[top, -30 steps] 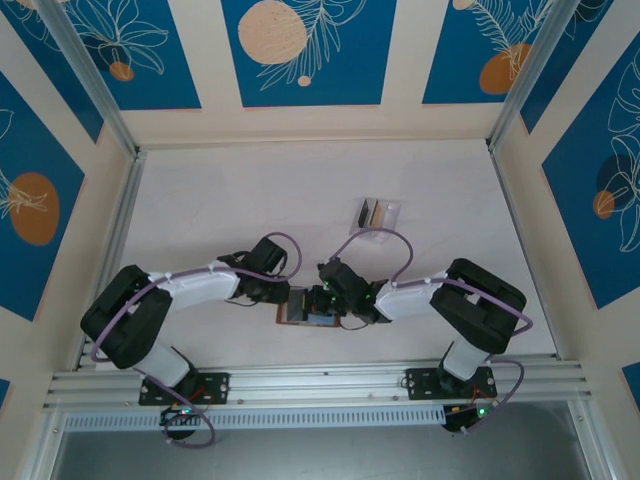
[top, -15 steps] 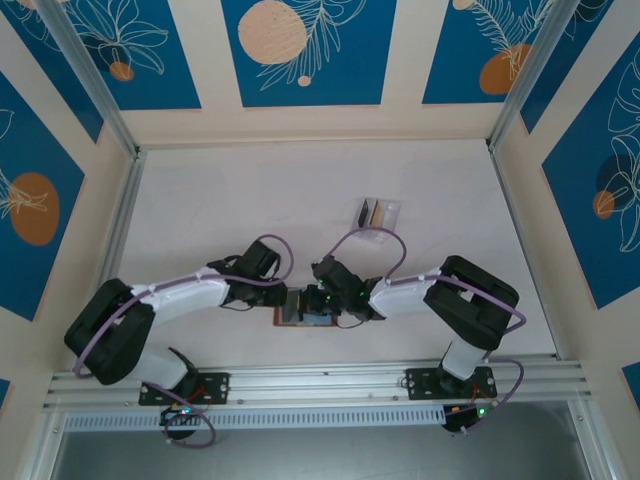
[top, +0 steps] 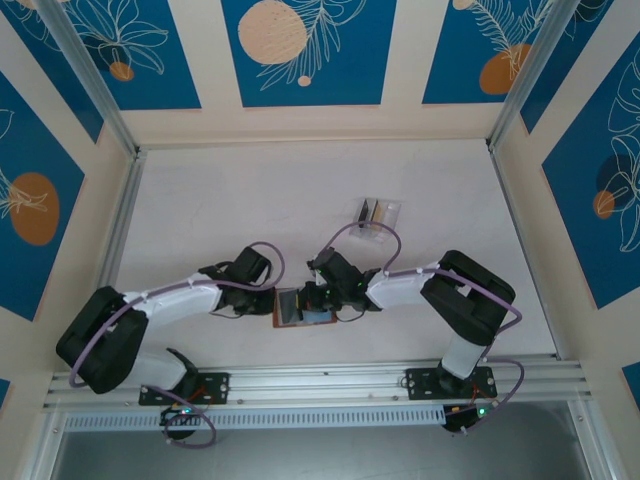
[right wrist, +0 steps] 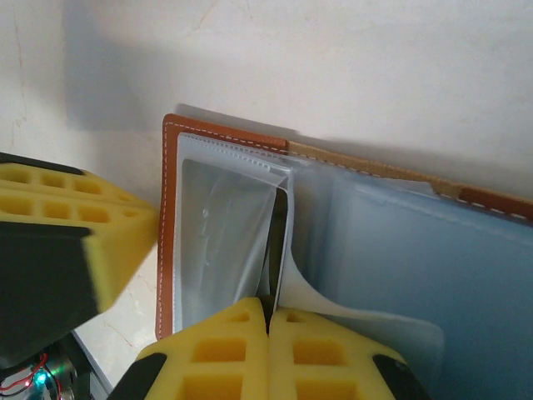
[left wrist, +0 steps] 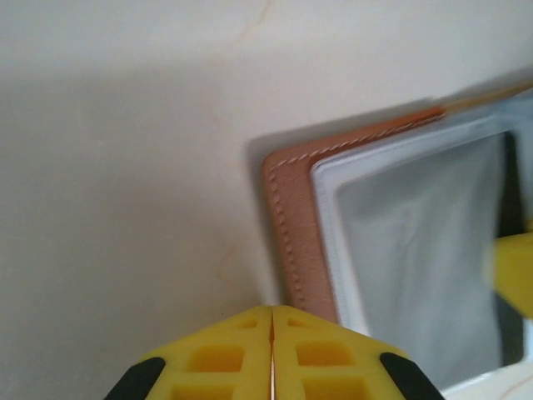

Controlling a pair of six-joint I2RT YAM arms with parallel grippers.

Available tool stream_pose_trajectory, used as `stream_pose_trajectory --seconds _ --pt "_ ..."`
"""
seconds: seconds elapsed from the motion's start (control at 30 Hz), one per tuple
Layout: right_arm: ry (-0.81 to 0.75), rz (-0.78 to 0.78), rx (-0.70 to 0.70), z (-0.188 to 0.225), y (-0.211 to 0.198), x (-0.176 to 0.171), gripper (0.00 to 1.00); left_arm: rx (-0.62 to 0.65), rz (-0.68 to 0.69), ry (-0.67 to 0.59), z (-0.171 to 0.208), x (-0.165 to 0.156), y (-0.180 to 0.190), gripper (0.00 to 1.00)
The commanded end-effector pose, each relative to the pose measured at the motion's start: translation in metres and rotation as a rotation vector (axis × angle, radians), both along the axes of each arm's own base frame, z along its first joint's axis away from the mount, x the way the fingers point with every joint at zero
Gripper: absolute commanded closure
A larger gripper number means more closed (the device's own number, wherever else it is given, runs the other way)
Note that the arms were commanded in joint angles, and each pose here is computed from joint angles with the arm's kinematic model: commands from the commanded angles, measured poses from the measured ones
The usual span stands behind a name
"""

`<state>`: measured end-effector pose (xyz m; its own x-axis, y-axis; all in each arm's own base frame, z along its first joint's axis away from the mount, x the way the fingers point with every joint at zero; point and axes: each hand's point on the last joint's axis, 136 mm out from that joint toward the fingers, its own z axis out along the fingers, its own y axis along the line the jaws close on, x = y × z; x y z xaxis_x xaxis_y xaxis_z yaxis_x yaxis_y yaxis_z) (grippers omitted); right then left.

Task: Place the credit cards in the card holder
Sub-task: Insert the credit card into the card slot.

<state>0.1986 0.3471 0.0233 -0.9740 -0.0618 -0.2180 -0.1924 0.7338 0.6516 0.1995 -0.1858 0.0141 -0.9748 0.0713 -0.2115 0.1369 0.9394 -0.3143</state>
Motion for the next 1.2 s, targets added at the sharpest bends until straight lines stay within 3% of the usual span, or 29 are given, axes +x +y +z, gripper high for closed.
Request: stream_pose_trajectory --seconds 0.0,0.57,0.8,1.0,1.17 --pt "0.099 0.020 -0.154 -0.035 -0.028 -0.023 1.00 -0.012 -0.016 0.035 -0.013 -0.006 -0.002 0.94" --pt "0.061 -0.152 -0.187 -0.034 -0.022 -0.026 1.00 0.039 0.000 0.082 -0.046 -0.028 -0.012 0.97" --pt "0.031 -0.102 -0.142 -0.025 -0.003 -0.031 0.96 0.036 -0.004 0.080 -0.050 -0.031 -0.021 0.97" --pt "0.025 -0.034 -0.115 -0.019 0.008 -0.037 0.84 0.036 0.010 0.078 -0.051 -0.030 -0.022 0.97" --pt "0.013 0.029 -0.189 -0.009 0.004 -0.038 0.80 0.086 0.077 0.071 -0.054 -0.030 -0.007 0.97"
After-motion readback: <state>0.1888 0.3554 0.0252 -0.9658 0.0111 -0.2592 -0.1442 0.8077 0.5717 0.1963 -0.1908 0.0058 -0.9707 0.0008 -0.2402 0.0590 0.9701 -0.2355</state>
